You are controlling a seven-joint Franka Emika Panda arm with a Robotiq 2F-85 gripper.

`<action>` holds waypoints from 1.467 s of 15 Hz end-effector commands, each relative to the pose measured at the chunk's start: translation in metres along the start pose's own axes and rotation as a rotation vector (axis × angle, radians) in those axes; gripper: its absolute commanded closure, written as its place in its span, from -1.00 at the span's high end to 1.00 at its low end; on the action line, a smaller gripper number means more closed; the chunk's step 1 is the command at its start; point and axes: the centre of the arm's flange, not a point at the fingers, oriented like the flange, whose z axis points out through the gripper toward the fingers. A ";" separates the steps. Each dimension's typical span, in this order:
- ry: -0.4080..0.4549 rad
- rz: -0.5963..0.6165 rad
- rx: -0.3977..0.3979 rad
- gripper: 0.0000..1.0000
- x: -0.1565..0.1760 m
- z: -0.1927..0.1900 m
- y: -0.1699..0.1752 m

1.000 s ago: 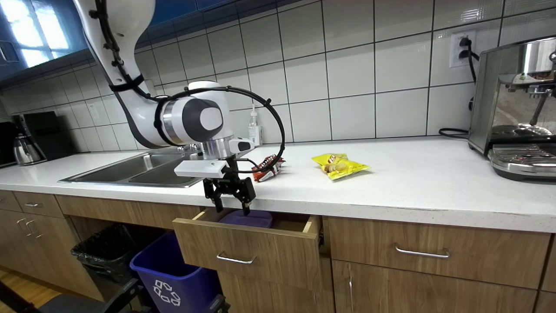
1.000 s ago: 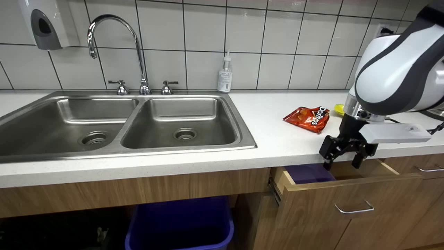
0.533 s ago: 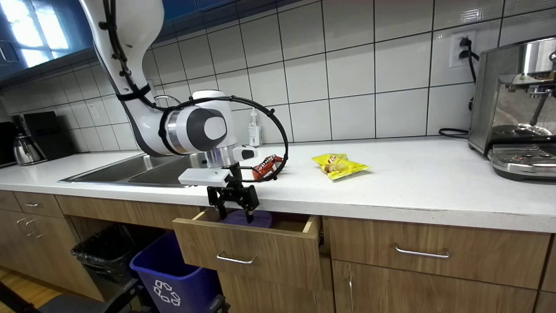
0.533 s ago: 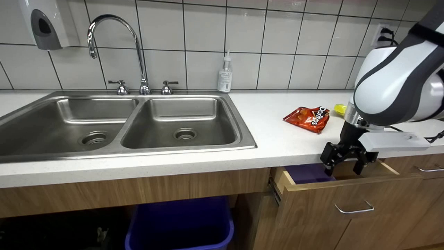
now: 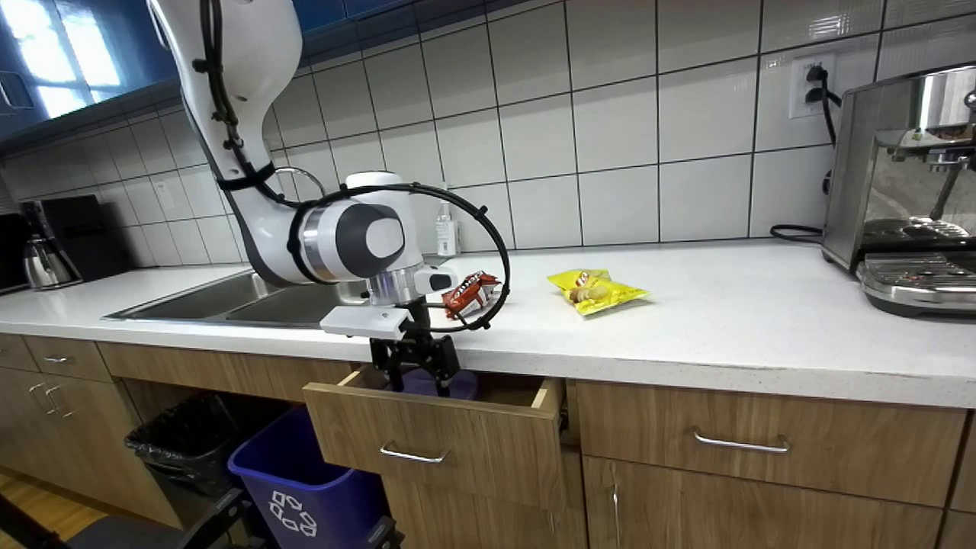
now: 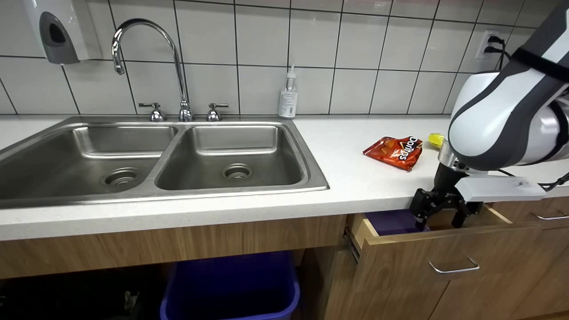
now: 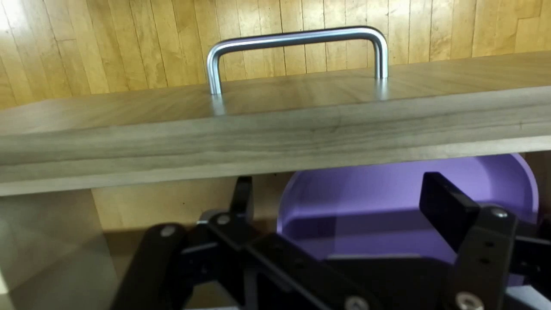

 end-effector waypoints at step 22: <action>-0.016 0.048 0.003 1.00 -0.068 0.000 -0.011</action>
